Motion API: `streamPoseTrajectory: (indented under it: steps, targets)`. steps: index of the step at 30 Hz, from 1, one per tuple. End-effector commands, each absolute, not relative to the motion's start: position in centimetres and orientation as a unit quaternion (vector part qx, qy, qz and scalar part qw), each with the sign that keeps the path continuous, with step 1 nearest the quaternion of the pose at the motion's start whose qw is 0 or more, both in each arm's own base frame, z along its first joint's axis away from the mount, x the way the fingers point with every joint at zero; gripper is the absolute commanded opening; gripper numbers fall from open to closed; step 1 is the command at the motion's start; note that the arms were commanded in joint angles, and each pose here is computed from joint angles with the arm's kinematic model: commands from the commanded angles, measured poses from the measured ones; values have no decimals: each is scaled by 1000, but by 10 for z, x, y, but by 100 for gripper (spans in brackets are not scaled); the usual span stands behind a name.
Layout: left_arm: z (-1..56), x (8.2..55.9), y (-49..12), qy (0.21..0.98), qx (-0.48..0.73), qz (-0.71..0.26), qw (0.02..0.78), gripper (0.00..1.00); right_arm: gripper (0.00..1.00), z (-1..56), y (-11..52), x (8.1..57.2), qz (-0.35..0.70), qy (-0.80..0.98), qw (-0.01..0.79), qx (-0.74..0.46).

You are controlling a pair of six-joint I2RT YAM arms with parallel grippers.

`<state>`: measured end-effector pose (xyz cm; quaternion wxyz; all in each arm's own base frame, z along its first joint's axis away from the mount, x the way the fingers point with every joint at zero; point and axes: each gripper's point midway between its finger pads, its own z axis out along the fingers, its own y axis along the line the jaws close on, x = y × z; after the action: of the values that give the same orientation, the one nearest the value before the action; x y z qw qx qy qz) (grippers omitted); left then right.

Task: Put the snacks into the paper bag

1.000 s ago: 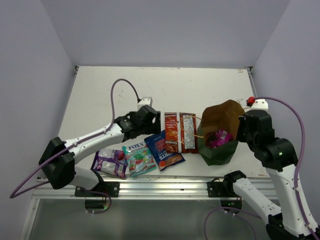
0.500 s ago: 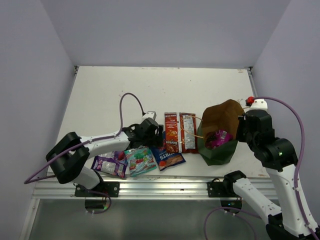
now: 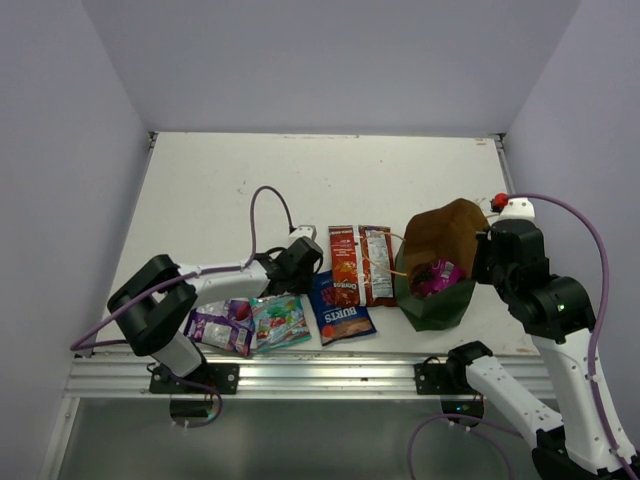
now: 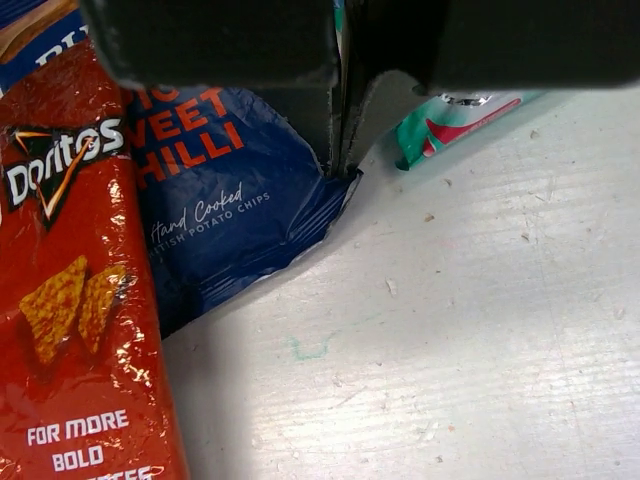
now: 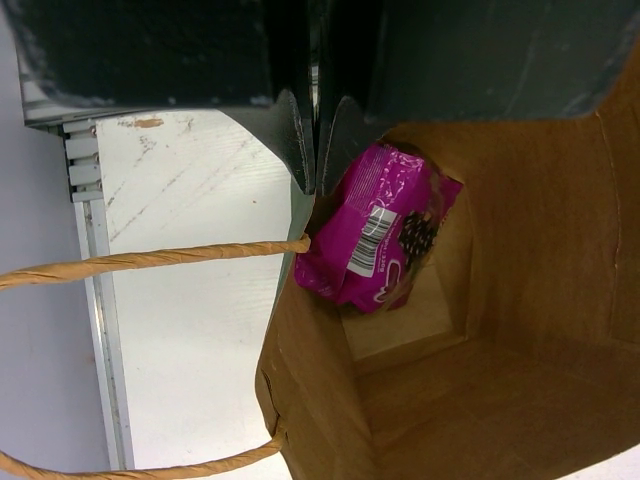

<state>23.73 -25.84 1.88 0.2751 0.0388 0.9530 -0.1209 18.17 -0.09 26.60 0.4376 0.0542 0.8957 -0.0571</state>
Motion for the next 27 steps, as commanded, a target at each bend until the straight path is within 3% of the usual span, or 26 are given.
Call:
streamPoseTrajectory:
  steps: [1,5,8,13,27]
  targets:
    - [43,248,-264,944,44,-121,304,0,0,269,5,186,-46,893,445,41]
    - [96,260,-266,933,30,-125,336,0,0,269,4,186,-46,893,446,42]
    - [171,268,-273,904,16,-166,395,0,0,269,4,185,-46,893,446,42]
    - [246,270,-291,872,23,-232,430,0,0,269,4,186,-48,892,447,43]
    - [463,227,-420,725,109,-416,538,0,0,269,2,186,-51,892,447,45]
